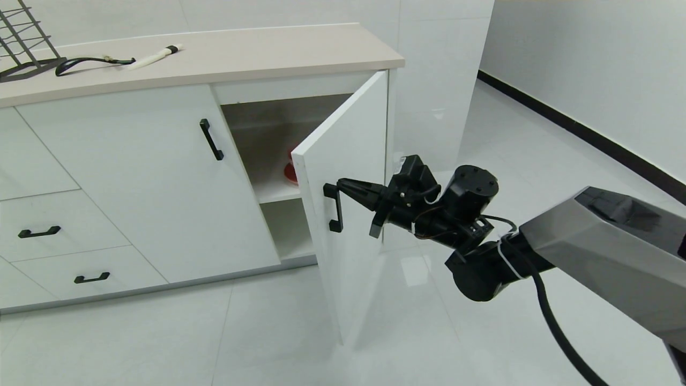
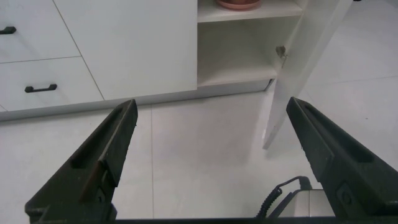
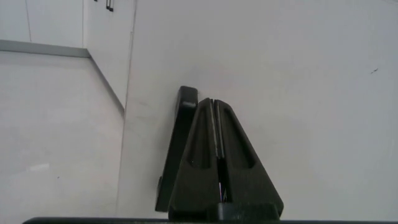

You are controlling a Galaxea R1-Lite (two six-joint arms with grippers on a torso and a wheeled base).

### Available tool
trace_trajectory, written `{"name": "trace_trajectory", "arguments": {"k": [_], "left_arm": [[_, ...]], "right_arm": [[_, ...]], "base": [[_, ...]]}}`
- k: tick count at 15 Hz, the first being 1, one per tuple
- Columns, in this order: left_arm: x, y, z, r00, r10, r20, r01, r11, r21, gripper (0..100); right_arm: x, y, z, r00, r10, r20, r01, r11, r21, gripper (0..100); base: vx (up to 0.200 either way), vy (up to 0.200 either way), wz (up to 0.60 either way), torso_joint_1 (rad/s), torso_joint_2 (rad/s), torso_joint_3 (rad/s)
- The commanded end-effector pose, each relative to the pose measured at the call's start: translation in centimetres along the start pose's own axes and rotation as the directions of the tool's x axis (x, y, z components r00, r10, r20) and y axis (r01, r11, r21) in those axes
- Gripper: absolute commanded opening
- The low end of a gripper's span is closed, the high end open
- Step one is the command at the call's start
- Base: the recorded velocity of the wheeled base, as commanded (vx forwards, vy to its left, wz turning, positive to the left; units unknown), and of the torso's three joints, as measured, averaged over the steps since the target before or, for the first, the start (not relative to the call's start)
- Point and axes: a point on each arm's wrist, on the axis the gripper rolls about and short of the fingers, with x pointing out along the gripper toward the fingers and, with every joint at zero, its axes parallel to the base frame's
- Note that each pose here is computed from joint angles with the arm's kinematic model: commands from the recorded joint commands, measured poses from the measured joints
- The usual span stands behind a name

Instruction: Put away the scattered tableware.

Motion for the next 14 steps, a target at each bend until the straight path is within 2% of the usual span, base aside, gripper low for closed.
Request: {"name": "trace_trajectory", "arguments": {"k": [1,4,6,8,10,13,14], "left_arm": [[0.0,0.0,0.0,1.000,0.001,0.000,-0.001,1.000,0.000,100],[0.0,0.0,0.0,1.000,0.001,0.000,-0.001,1.000,0.000,100],[0.0,0.0,0.0,1.000,0.001,0.000,-0.001,1.000,0.002,100],[0.0,0.0,0.0,1.000,0.001,0.002,-0.001,1.000,0.000,100],[0.0,0.0,0.0,1.000,0.001,0.000,-0.001,1.000,-0.004,100],[0.0,0.0,0.0,1.000,0.001,-0.001,-0.001,1.000,-0.003,100],[0.0,0.0,0.0,1.000,0.001,0.000,-0.001,1.000,-0.004,100]], "right_arm": [[1.5,1.2,-2.7,0.999,0.049,0.019,-0.049,0.999,0.009,0],[1.8,0.5,-1.9,0.997,0.053,0.059,-0.051,0.998,-0.023,0],[1.1,-0.7,0.5,0.996,0.037,0.078,-0.033,0.998,-0.049,0],[-0.6,-0.9,3.1,0.998,0.029,0.057,-0.026,0.999,-0.044,0],[-4.3,-0.9,5.5,1.000,0.014,-0.011,-0.014,1.000,-0.019,0],[-11.5,-1.6,9.8,0.992,-0.079,-0.099,0.076,0.997,-0.036,0],[-15.5,-1.5,13.0,0.981,-0.152,-0.122,0.143,0.987,-0.077,0]], "base": [[0.000,0.000,0.00,0.000,0.00,0.000],[0.000,0.000,0.00,0.000,0.00,0.000],[0.000,0.000,0.00,0.000,0.00,0.000],[0.000,0.000,0.00,0.000,0.00,0.000],[0.000,0.000,0.00,0.000,0.00,0.000],[0.000,0.000,0.00,0.000,0.00,0.000],[0.000,0.000,0.00,0.000,0.00,0.000]]}}
